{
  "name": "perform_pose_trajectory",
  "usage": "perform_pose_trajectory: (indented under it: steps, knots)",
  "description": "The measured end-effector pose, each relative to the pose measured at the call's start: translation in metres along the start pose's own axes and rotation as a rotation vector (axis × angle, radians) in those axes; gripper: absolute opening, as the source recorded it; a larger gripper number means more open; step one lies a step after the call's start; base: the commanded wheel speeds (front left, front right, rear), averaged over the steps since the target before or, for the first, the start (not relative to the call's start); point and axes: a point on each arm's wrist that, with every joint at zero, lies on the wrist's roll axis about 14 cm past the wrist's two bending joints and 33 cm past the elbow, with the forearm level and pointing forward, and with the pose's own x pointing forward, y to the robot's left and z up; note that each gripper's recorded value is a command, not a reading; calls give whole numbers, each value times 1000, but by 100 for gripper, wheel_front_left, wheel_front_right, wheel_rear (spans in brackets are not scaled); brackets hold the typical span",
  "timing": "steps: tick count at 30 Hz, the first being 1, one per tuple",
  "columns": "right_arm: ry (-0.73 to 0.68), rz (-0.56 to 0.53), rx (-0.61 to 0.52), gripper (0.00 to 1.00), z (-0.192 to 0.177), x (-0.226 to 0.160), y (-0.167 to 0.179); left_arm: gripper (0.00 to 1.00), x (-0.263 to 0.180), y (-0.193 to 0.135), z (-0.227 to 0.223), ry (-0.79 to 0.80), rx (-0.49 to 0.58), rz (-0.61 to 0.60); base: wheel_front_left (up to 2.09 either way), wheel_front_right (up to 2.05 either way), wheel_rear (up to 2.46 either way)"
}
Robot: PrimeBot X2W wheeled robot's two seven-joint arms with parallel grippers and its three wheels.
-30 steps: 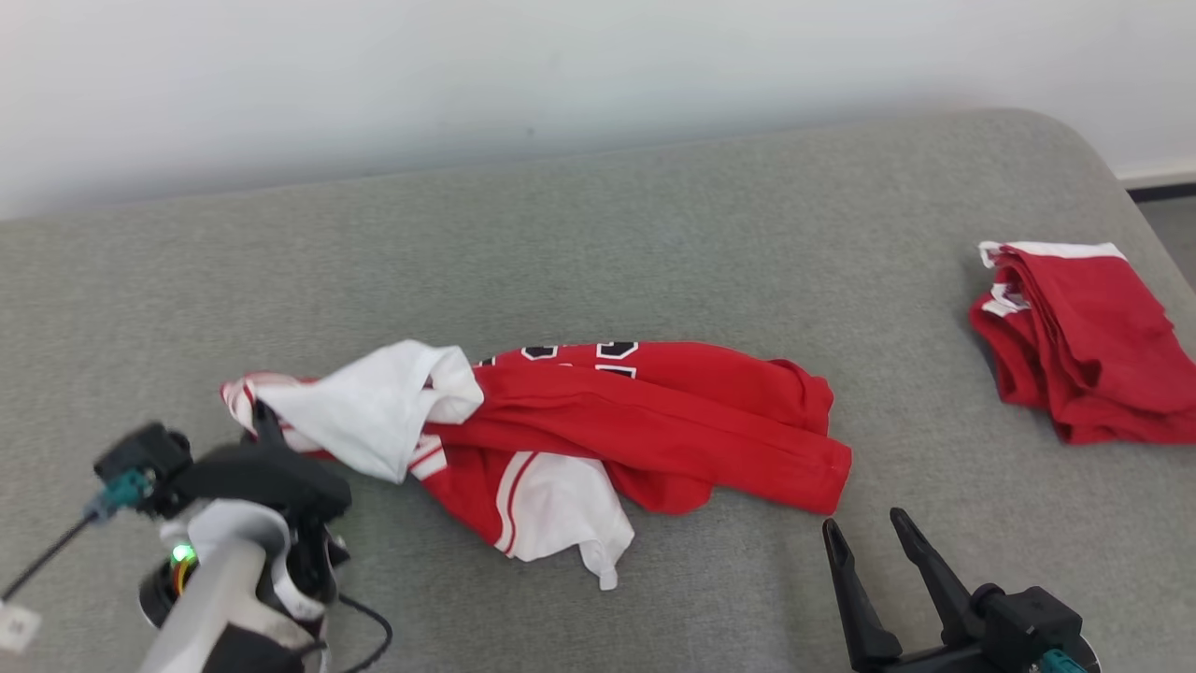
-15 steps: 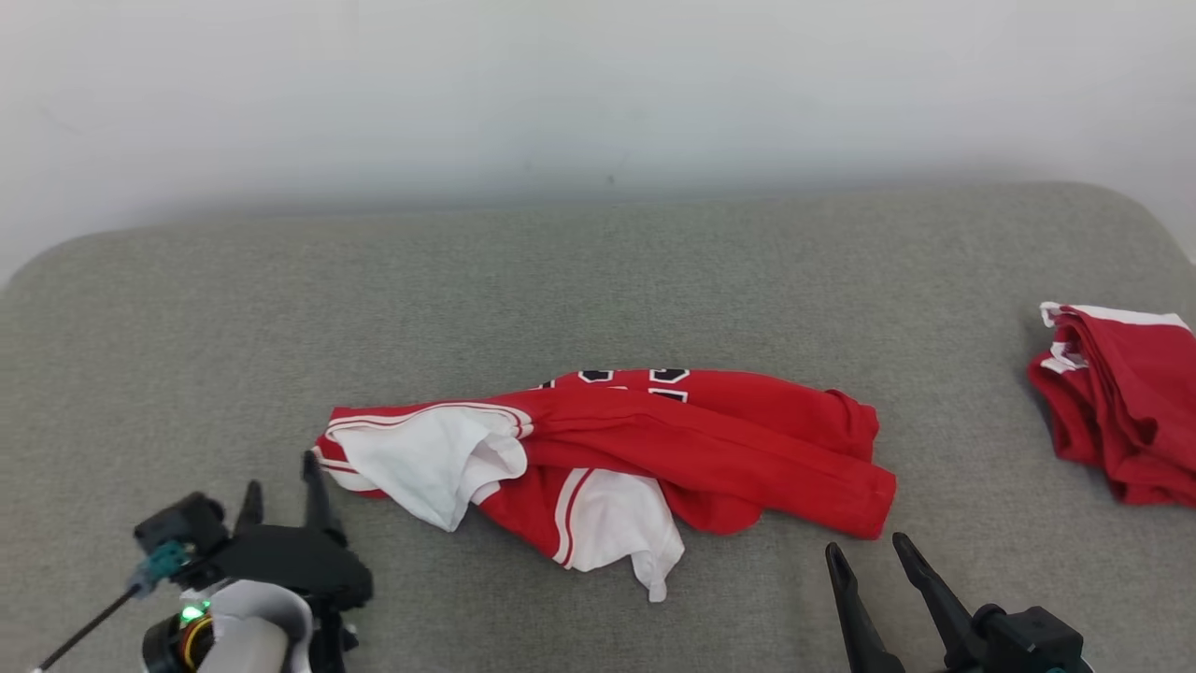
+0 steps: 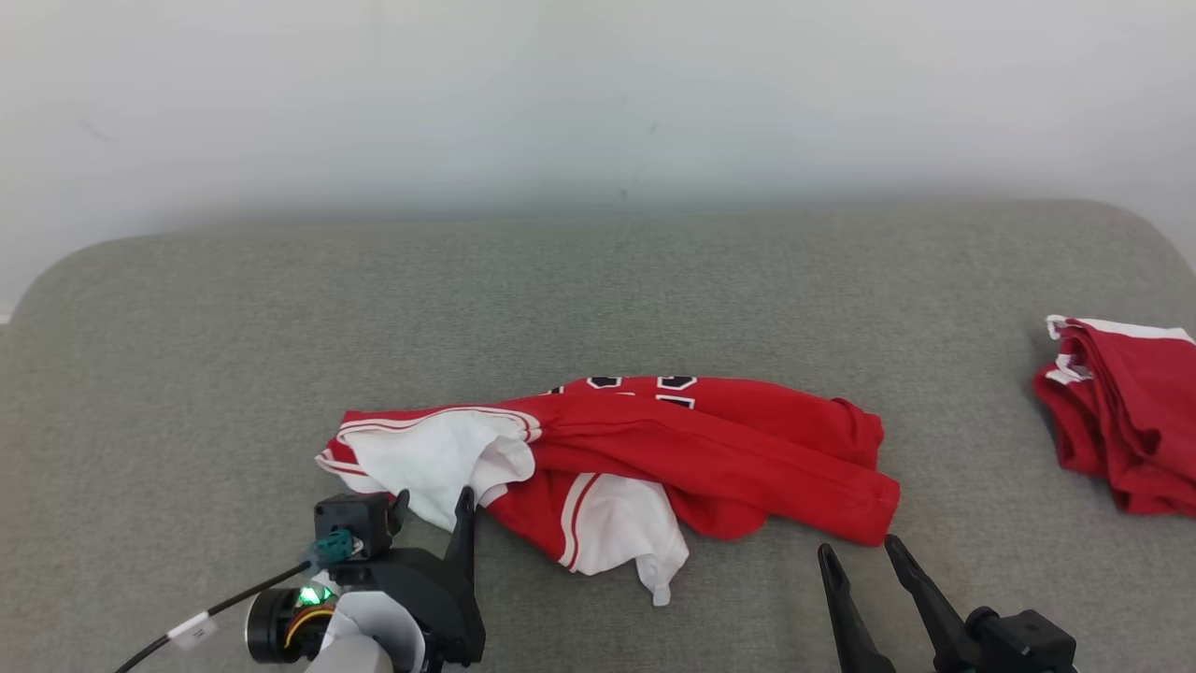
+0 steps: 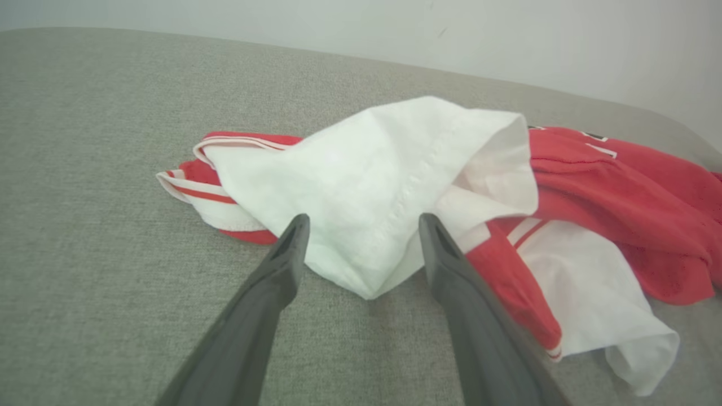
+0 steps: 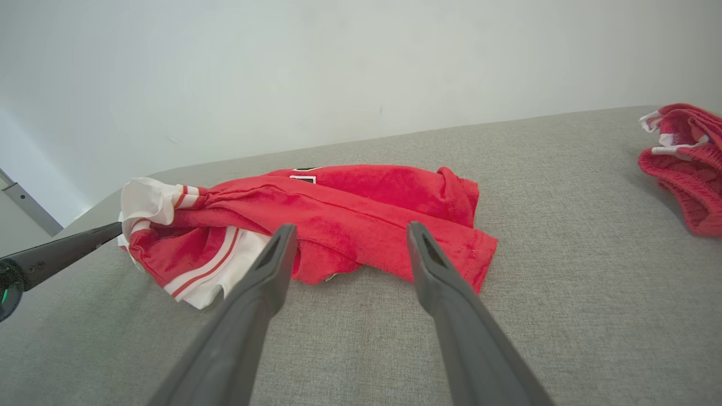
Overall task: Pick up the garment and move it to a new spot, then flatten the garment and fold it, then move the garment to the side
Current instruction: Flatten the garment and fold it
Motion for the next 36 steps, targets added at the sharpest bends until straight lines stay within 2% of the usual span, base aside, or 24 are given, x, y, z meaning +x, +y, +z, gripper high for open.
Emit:
perform_pose_trajectory:
  steps: [9,17,28,29,30,36]
  knots:
    - [-10,-72,13,100,-1,-9,-19,100,9,6,-29,129,142,20,0,0,0]
    - [-1,-116,20,100,-6,-14,-31,100,18,-6,-39,158,134,-13,0,0,0]
    - [-10,-112,21,100,-4,-12,-30,100,20,1,-23,95,122,44,0,0,0]
    - [-11,-111,21,100,-4,-12,-29,68,20,1,-22,92,127,49,0,0,0]
    - [-12,-110,21,100,-3,-12,-29,0,20,2,-21,85,134,52,0,0,0]
    - [-20,-102,19,100,-1,-11,-27,0,14,12,-7,31,173,66,0,0,0]
